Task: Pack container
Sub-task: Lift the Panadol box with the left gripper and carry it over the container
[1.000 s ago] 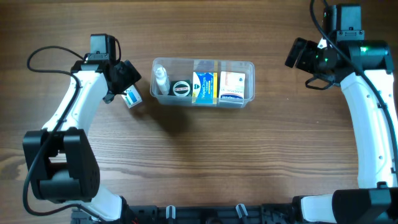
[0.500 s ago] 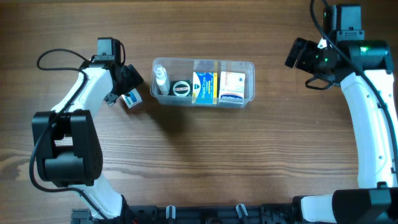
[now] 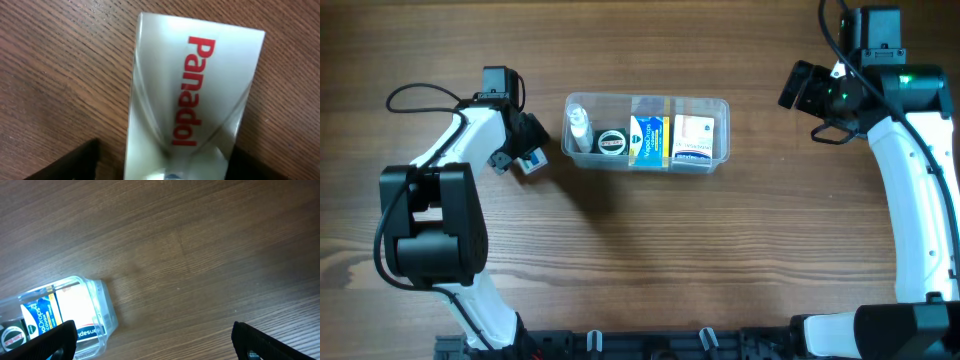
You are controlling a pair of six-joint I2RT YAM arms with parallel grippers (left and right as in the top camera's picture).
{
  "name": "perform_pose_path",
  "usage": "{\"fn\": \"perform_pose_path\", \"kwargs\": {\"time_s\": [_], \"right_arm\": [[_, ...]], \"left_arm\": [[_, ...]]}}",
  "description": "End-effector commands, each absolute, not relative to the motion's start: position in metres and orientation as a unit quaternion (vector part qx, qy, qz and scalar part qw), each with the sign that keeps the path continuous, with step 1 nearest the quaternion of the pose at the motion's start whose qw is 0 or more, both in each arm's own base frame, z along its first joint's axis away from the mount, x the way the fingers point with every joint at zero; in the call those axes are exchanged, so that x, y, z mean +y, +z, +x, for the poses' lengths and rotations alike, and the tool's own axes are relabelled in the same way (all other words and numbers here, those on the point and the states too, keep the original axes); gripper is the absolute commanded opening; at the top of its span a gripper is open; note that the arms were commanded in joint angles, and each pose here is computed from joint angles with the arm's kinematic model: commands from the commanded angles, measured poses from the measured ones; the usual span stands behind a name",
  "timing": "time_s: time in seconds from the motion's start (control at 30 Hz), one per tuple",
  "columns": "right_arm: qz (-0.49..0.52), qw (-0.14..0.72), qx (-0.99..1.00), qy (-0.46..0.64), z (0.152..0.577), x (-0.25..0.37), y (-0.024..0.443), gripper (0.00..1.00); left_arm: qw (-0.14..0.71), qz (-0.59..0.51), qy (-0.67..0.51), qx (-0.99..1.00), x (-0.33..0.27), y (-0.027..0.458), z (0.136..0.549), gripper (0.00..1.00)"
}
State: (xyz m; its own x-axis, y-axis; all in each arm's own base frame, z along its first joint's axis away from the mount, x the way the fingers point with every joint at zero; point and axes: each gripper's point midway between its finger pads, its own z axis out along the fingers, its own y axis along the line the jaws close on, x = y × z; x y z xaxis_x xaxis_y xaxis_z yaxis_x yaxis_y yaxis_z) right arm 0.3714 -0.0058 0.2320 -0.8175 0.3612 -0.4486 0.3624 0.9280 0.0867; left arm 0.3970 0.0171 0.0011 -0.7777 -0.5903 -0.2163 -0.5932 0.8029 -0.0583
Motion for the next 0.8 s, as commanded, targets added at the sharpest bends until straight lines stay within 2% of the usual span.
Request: {"fn": "perform_pose_path", "kwargs": {"time_s": [0.0,0.07,0.13,0.2,0.27,0.33,0.5,0.77], "right_arm": [[0.188,0.24,0.952,-0.01,0.374,-0.009,0.234,1.0],[0.188,0.24,0.952,-0.01,0.374,-0.009,0.234,1.0],[0.188,0.24,0.952,-0.01,0.374,-0.009,0.234,1.0],[0.188,0.24,0.952,-0.01,0.374,-0.009,0.234,1.0],[0.188,0.24,0.952,-0.01,0.374,-0.009,0.234,1.0],[0.188,0.24,0.952,-0.01,0.374,-0.009,0.234,1.0],[0.188,0.24,0.952,-0.01,0.374,-0.009,0.234,1.0],[0.188,0.24,0.952,-0.01,0.374,-0.009,0.234,1.0]], "left_arm": [[0.102,-0.312,0.016,0.944,0.019,-0.004,0.394,0.77],[0.099,-0.312,0.017,0.945,0.019,-0.005,0.392,0.81],[0.101,-0.313,0.021,0.944,0.021,-0.004,0.393,0.8],[0.102,-0.314,0.036,0.943,0.026,-0.002,0.391,0.74],[0.104,-0.314,0.043,0.943,0.028,-0.001,0.39,0.63],[0.105,-0.314,0.044,0.943,0.029,0.0,0.39,0.56],[0.117,-0.282,0.055,0.951,0.033,0.009,0.393,0.58],[0.24,-0.287,0.06,0.926,0.045,0.111,0.4,0.51]]}}
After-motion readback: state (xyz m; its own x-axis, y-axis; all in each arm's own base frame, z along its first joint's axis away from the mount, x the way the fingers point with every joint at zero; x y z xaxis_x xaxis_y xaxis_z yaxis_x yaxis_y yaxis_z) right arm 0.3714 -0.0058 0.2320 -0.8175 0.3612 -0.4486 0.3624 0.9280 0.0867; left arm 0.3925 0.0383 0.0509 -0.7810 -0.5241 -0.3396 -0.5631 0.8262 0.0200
